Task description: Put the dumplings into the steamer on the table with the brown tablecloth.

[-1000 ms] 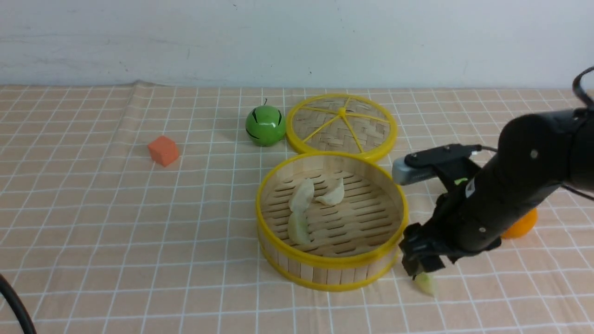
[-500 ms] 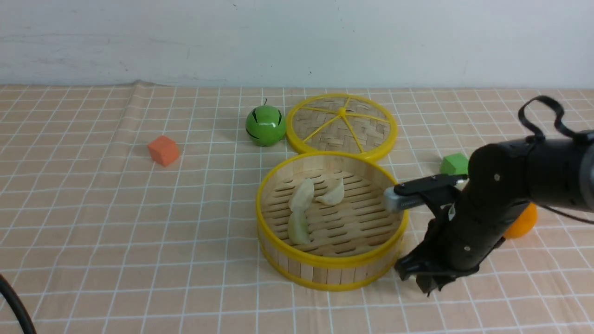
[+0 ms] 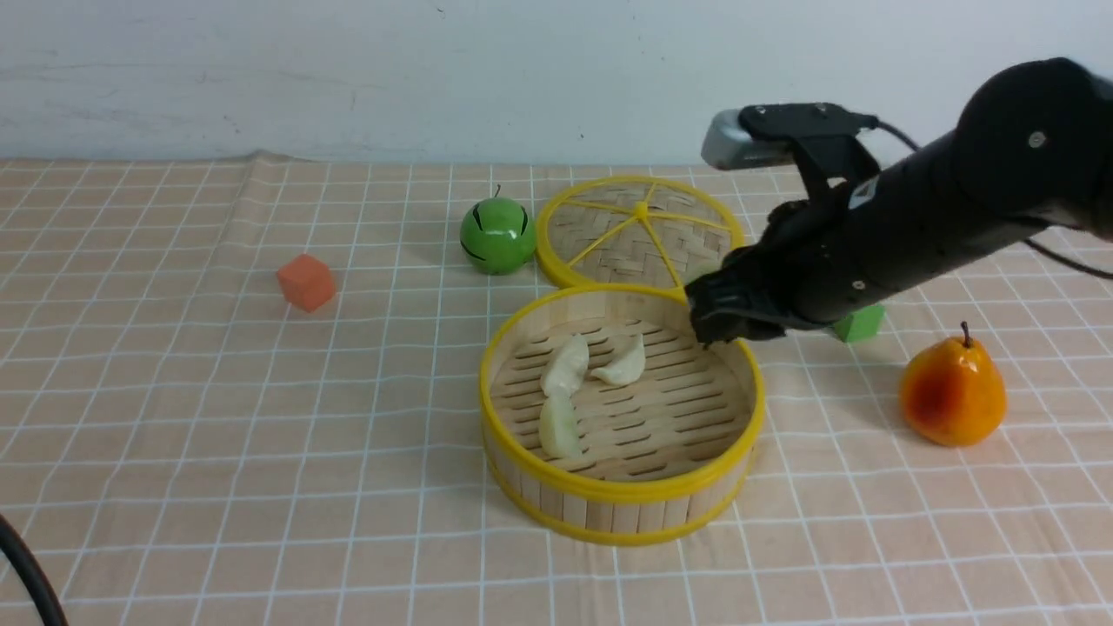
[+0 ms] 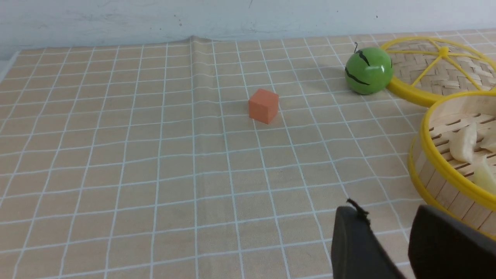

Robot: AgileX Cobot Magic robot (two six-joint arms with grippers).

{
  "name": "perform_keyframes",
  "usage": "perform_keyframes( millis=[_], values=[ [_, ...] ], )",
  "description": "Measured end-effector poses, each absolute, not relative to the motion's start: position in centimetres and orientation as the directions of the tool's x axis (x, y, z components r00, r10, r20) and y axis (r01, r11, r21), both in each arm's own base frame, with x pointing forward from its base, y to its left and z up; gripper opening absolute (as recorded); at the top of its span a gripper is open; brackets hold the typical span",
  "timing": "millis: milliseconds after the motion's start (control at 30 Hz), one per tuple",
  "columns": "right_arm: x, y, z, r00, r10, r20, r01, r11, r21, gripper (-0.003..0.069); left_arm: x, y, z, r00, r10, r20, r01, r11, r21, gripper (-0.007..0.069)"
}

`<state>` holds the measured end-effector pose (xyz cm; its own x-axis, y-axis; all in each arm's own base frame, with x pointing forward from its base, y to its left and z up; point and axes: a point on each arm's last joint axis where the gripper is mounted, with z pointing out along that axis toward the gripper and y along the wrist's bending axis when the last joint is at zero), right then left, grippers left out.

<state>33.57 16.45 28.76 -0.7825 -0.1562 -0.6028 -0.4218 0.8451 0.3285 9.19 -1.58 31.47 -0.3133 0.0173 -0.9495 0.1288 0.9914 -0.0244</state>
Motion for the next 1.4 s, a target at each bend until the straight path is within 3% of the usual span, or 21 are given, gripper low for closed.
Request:
perform_keyframes(
  millis=[133,300,433,667,767,967,1100,1167,1233,1400],
  values=[
    [35.1,18.1,24.6,-0.838,-0.149,-0.525,-0.414,0.799,0.435,0.0135,9.2,-1.6,31.5,-0.313,0.017,-0.950,0.129,0.991,-0.025,0.0219],
    [36.3,19.3,20.1,-0.867,-0.166,-0.470,-0.415,0.763,0.495,0.0128,9.2,-1.6,31.5,-0.313,0.017,-0.950,0.129,0.991,-0.025,0.0227],
    [36.6,19.5,18.8,-0.878,-0.159,-0.451,-0.399,0.763,0.509,0.0144,9.2,-1.6,31.5,-0.313,0.017,-0.950,0.129,0.991,-0.025,0.0228],
    [36.6,19.4,19.6,-0.859,-0.171,-0.482,-0.427,0.758,0.493,0.0371,9.2,-1.6,31.4,-0.316,0.012,-0.949,0.130,0.991,-0.030,0.0236],
    [36.3,19.2,20.3,-0.845,-0.202,-0.495,-0.456,0.756,0.469,0.0392,9.2,-1.6,31.4,-0.317,0.012,-0.949,0.130,0.991,-0.031,0.0236],
    [34.4,17.5,24.8,-0.782,-0.319,-0.535,-0.534,0.785,0.313,0.0308,9.2,-1.6,31.4,-0.317,0.011,-0.948,0.131,0.991,-0.032,0.0237],
    [31.2,14.6,32.0,-0.650,-0.405,-0.643,-0.581,0.810,0.077,0.0144,9.2,-1.6,31.4,-0.317,0.010,-0.948,0.131,0.991,-0.033,0.0237],
    [28.9,12.8,35.8,-0.572,-0.420,-0.704,-0.560,0.828,-0.039,0.0047,9.2,-1.6,31.4,-0.318,0.009,-0.948,0.131,0.991,-0.034,0.0237],
    [26.5,11.3,39.1,-0.499,-0.408,-0.765,-0.523,0.845,-0.109,-0.0001,9.2,-1.6,31.4,-0.318,0.009,-0.948,0.131,0.991,-0.034,0.0237],
    [19.1,7.4,45.5,-0.235,-0.331,-0.914,-0.412,0.886,-0.214,-0.0020,9.2,-1.6,31.4,-0.319,0.009,-0.948,0.131,0.991,-0.035,0.0237]
  ],
)
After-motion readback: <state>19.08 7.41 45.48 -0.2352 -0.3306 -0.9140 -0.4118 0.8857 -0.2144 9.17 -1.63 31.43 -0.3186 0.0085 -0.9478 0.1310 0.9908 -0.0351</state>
